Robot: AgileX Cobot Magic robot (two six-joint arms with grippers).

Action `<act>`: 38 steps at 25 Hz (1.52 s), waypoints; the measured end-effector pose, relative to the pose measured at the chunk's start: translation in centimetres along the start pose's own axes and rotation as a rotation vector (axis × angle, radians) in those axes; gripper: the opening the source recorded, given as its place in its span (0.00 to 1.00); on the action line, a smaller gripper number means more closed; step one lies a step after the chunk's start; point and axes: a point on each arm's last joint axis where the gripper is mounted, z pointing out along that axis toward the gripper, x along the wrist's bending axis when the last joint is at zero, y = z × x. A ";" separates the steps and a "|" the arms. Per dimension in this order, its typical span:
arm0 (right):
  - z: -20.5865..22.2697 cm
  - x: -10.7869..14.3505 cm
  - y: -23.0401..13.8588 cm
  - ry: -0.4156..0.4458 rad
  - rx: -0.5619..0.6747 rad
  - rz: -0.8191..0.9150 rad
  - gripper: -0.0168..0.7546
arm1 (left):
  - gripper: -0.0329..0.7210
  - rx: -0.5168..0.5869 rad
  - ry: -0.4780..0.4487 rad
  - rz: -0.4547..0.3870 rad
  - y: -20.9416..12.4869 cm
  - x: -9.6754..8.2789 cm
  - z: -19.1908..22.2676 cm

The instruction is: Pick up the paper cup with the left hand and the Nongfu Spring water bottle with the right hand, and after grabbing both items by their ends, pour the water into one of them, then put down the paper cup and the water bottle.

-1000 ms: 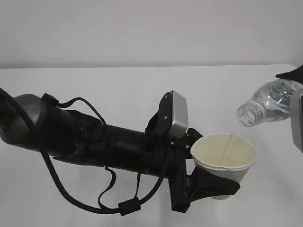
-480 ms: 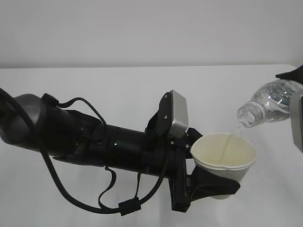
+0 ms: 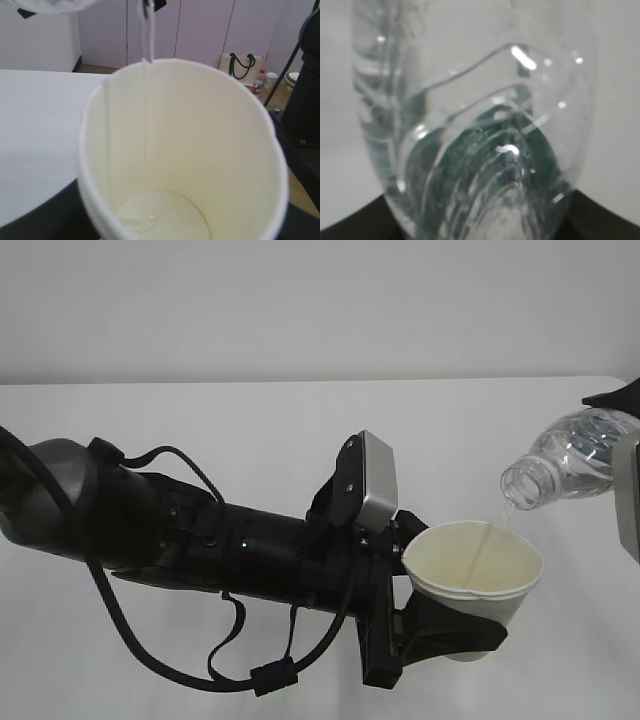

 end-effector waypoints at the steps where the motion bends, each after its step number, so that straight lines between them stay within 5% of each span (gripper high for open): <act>1: 0.0 0.0 0.0 0.000 0.000 0.000 0.56 | 0.68 0.000 0.000 0.000 0.0 0.0 0.0; 38: 0.0 0.0 0.0 0.000 0.000 -0.025 0.56 | 0.68 -0.002 0.002 -0.002 0.0 0.0 0.0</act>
